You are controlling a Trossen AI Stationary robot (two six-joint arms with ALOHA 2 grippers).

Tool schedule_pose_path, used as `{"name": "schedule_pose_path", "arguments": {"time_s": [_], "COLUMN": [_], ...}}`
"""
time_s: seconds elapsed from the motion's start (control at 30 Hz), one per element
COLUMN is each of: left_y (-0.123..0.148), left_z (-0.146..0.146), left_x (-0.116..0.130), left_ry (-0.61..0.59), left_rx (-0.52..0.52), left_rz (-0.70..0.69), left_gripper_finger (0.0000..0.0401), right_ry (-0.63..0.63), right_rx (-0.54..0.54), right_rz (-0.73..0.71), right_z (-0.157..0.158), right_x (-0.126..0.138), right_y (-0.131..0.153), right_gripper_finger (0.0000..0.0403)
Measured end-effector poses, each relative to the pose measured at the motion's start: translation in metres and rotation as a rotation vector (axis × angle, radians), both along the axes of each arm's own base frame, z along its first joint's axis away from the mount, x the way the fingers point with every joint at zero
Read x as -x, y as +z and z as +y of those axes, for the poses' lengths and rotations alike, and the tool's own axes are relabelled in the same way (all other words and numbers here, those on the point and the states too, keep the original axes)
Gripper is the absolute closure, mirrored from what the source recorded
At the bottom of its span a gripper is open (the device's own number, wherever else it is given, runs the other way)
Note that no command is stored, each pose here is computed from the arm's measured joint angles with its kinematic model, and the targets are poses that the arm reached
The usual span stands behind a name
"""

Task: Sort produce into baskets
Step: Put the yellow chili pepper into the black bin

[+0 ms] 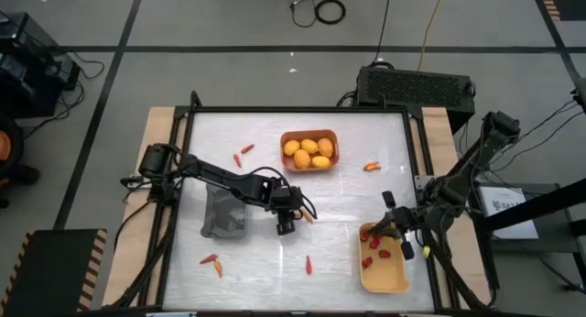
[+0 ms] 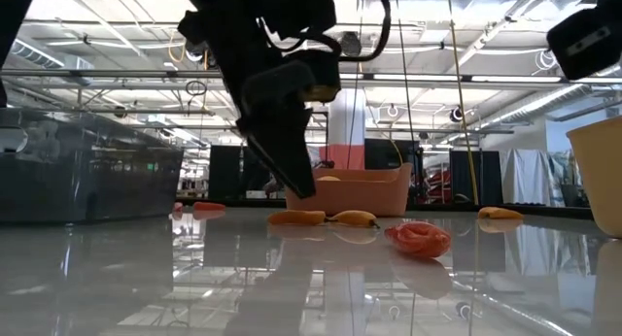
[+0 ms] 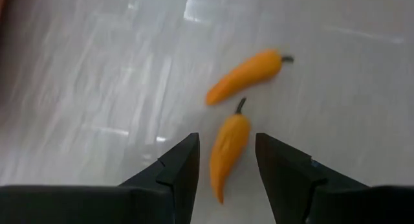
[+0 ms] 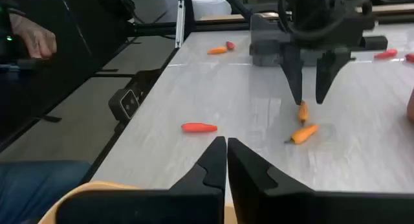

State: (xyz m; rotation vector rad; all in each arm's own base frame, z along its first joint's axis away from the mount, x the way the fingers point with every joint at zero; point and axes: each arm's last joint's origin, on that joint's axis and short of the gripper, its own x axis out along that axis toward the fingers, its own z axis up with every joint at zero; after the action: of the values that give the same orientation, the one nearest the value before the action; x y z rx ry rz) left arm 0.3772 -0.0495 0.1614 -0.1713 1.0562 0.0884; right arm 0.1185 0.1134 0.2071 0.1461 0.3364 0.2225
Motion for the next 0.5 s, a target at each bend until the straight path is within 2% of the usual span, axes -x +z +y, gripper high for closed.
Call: {"name": "schedule_pose_path", "arguments": {"time_s": [0.5], "left_y": [-0.0035], "left_z": [-0.0039], "left_x": [0.0066], "left_ry": [0.012], "left_rx": [0.004], "left_rz": [0.064], "left_gripper_finger": [0.0244], "right_ry": [-0.01], "right_rx": [-0.019], "right_rz": [0.018], "right_z": [-0.0003], "right_x": [0.0005], "right_y": [-0.0018], "right_gripper_finger": [0.04]}}
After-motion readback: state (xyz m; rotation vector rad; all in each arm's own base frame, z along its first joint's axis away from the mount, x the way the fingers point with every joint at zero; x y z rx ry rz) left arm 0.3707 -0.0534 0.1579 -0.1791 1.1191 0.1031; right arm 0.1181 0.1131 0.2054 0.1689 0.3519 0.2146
